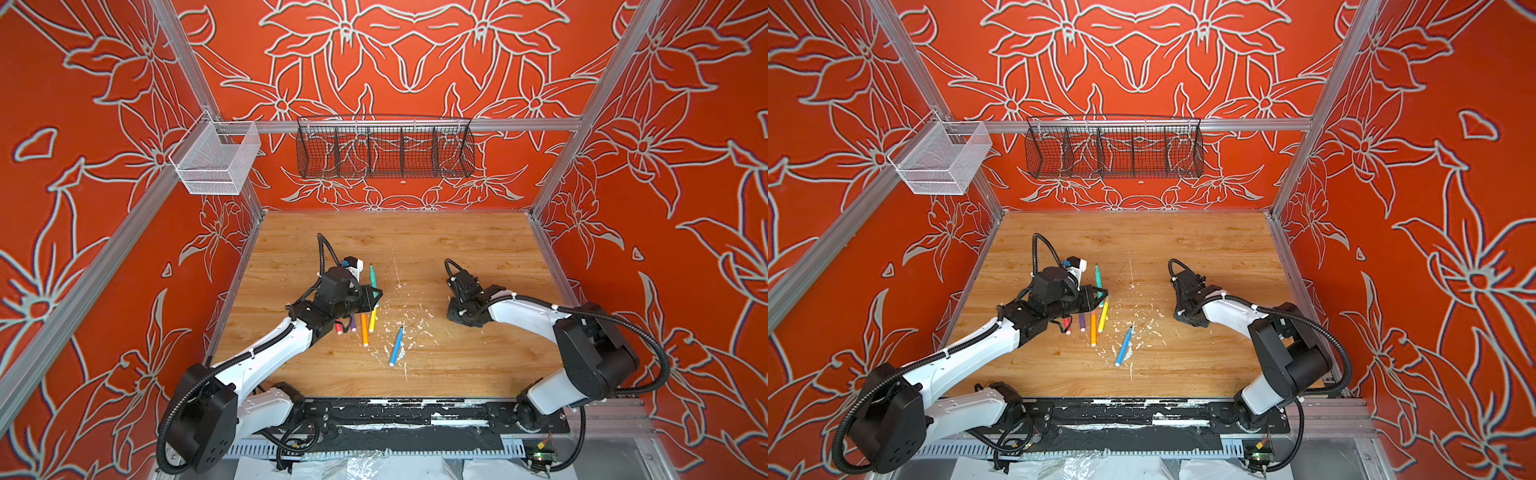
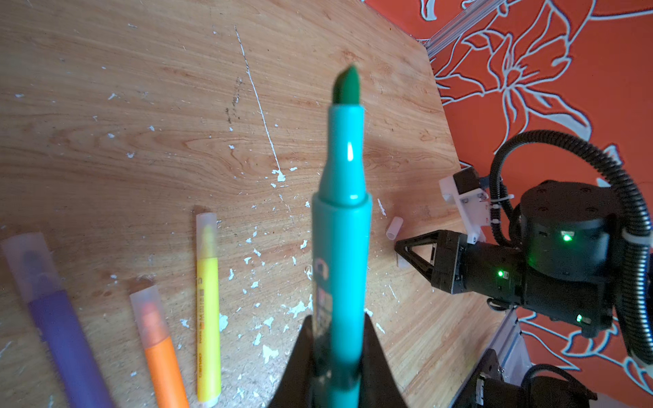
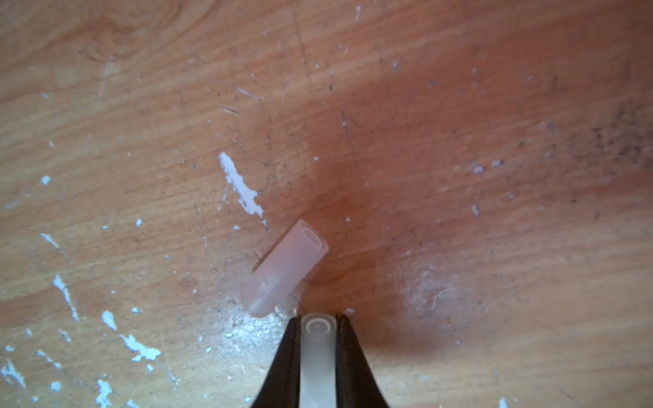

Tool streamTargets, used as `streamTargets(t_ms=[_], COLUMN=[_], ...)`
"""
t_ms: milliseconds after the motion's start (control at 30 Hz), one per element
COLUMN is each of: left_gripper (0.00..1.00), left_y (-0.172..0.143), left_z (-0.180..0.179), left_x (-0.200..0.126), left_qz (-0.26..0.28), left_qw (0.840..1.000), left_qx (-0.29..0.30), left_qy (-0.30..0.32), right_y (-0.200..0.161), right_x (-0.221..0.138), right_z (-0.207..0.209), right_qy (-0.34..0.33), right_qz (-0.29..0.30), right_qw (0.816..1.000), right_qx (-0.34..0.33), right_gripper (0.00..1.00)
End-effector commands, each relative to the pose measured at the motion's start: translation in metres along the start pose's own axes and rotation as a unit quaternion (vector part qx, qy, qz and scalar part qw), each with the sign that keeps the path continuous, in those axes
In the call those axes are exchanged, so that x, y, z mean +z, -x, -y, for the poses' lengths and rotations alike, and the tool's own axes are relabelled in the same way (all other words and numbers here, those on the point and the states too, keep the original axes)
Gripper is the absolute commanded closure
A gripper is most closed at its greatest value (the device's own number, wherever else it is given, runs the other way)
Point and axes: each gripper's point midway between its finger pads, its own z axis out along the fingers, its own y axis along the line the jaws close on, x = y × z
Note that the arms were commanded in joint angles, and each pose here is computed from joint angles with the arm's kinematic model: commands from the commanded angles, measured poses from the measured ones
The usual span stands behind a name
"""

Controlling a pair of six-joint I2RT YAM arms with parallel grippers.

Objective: Insert pens into pen caps
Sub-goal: Pick up the pen cap from the center of the table.

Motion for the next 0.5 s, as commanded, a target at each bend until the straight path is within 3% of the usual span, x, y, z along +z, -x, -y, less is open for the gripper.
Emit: streamTargets(t_ms=[0,133,233,467], left_gripper=[1.00,1.00,1.00,1.00], left_y=[0.006,-0.001,-0.011,-0.053], left_z=[0.015,0.025,0.044,0.059], left_x=[0.002,0.013,0.020,0.016], left_qz=[-0.002,-0.034,-0.059,-0.093], left_qw=[1.000,0.998,0.994,0.982], left_qx=[0.014,0.020,0.032,0.116], left_qy=[-0.027,-0.053,-0.087,-0.118], right_y=[-0.024,-0.016,-0.014,0.012], right_x=[-0.006,-0.036,-0.055,-0.091], right_z=[0.023,0.022,0.016,-0.012], right_qy=[-0.029,-0.003,0.055,0.235], right_qz=[-0.024,0.020,0.060,0.173], right_qw=[0.999,0.999,0.993,0.947], right_qx=[0.010,0.042,0.083,0.135], right_gripper=[0.91,0.91,0.91,0.90])
